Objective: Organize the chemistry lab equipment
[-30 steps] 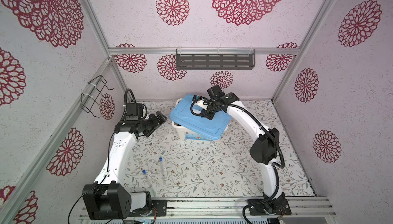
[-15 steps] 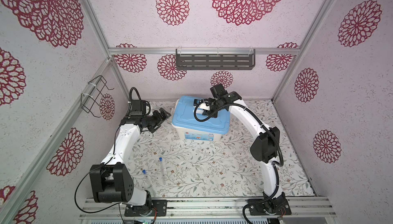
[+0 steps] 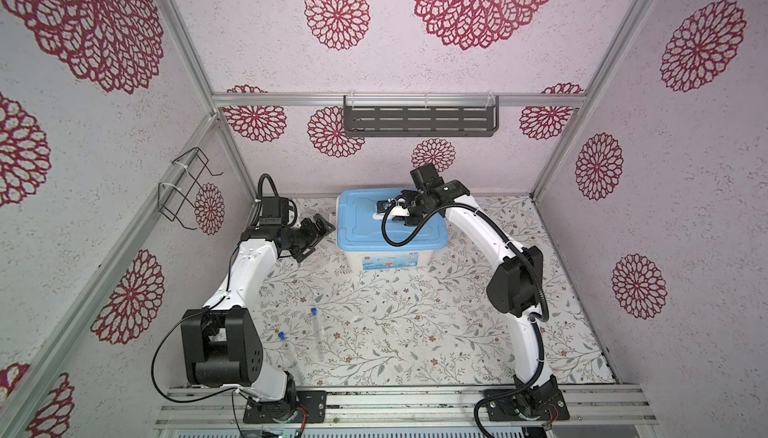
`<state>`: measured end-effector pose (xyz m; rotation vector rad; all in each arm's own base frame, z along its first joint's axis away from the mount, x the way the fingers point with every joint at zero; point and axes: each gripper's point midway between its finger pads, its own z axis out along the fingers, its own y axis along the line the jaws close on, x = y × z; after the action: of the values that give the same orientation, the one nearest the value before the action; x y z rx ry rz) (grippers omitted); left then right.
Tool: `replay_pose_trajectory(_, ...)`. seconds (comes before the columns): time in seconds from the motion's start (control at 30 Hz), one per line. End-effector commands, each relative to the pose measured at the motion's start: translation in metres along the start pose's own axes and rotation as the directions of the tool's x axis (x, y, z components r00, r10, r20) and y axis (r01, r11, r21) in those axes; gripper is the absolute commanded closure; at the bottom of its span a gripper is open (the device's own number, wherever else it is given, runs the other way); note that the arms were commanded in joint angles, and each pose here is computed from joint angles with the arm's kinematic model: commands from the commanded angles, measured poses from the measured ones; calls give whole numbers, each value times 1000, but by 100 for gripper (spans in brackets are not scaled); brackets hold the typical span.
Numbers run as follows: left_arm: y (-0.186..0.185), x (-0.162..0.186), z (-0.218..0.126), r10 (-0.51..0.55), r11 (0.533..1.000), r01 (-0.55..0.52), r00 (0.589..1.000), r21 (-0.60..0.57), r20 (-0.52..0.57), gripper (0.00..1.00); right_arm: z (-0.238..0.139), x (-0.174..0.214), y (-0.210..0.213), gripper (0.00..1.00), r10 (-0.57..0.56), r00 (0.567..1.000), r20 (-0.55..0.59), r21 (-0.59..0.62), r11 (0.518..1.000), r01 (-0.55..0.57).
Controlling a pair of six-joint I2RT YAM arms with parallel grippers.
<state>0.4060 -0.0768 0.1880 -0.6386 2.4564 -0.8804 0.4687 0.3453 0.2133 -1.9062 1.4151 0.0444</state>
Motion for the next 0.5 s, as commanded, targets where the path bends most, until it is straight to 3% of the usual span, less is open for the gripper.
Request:
replay_pose_trajectory(0.0, -14, 6, 12, 42, 998, -40, 999, 57, -32, 7, 21, 4, -1, 70, -54, 999, 0, 6, 999, 54)
replay_pose_trajectory(0.23, -22, 8, 28, 68, 997, -65, 995, 43, -69, 25, 11, -21, -10, 59, 19, 996, 91, 48, 999, -23)
replay_pose_trajectory(0.33, -17, 6, 30, 58, 998, -57, 996, 20, -71, 32, 6, -22, -23, 53, 61, 992, 112, 132, 988, -75)
replay_pose_trajectory(0.4, -11, 6, 31, 51, 999, -52, 996, -13, -68, 33, -7, -20, -41, 50, 134, 984, 119, 221, 962, -158)
replay_pose_trajectory(0.47, -4, 5, 31, 38, 998, -41, 997, -47, -66, 32, -29, -21, -66, 45, 258, 951, 168, 320, 899, -300)
